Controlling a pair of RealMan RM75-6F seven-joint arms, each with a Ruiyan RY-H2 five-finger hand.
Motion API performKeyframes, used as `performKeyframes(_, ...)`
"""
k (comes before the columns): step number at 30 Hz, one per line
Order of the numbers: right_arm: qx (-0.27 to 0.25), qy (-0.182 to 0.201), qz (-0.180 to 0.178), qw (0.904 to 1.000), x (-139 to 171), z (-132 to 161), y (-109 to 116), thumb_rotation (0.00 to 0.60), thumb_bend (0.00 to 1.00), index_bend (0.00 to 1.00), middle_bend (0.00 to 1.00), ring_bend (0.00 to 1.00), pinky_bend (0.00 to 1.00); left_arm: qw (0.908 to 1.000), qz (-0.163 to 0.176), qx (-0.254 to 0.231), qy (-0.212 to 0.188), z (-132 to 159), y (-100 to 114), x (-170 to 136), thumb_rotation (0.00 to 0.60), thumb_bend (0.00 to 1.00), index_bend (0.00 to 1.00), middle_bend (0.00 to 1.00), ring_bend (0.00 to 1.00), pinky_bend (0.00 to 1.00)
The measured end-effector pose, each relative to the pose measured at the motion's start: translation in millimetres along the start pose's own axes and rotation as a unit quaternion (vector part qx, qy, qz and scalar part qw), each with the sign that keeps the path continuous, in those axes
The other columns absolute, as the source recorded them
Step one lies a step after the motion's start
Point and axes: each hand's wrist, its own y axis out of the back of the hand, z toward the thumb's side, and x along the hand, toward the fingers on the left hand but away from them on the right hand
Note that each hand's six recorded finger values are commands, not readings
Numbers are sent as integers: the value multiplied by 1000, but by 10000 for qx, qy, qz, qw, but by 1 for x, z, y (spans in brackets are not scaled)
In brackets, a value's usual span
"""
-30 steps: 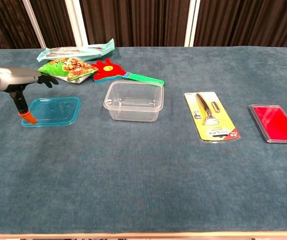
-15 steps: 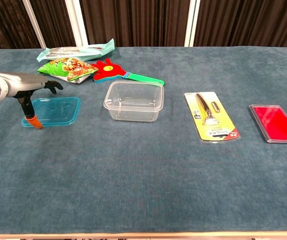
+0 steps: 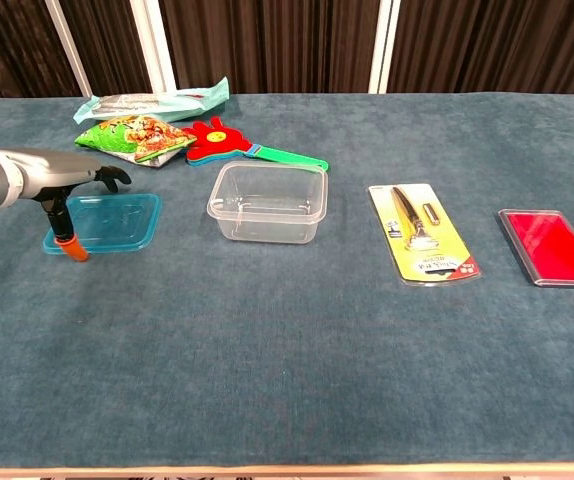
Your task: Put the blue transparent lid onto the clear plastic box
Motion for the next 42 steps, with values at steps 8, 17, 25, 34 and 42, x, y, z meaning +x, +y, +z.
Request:
performKeyframes(8,-10,-33,-4,10000,0,-1,0,600,336,0,14,0,0,10000,-62,53,-14,3,-2,2,600,96,23,115,28,29)
performKeyframes(17,-19,-50,-10,10000,-1,-1,0,600,336,0,14,0,0,9999,-67,114,16,2,-3,4,600,112,41,177,31,30)
performKeyframes(25,-43,-67,-19,10000,-1,0,1,600,336,0,14,0,0,9999,31,164,-20,5,-2,4,600,211,86,273,49,31)
performKeyframes(34,-59,-69,-17,10000,-1,-1,0,600,336,0,14,0,0,10000,64,22,-60,6,0,-1,600,264,109,310,64,32)
performKeyframes(42,-60,-82,-11,9999,-1,-1,1,600,336,0,14,0,0,9998,72,-195,14,0,3,-1,600,265,111,311,64,32)
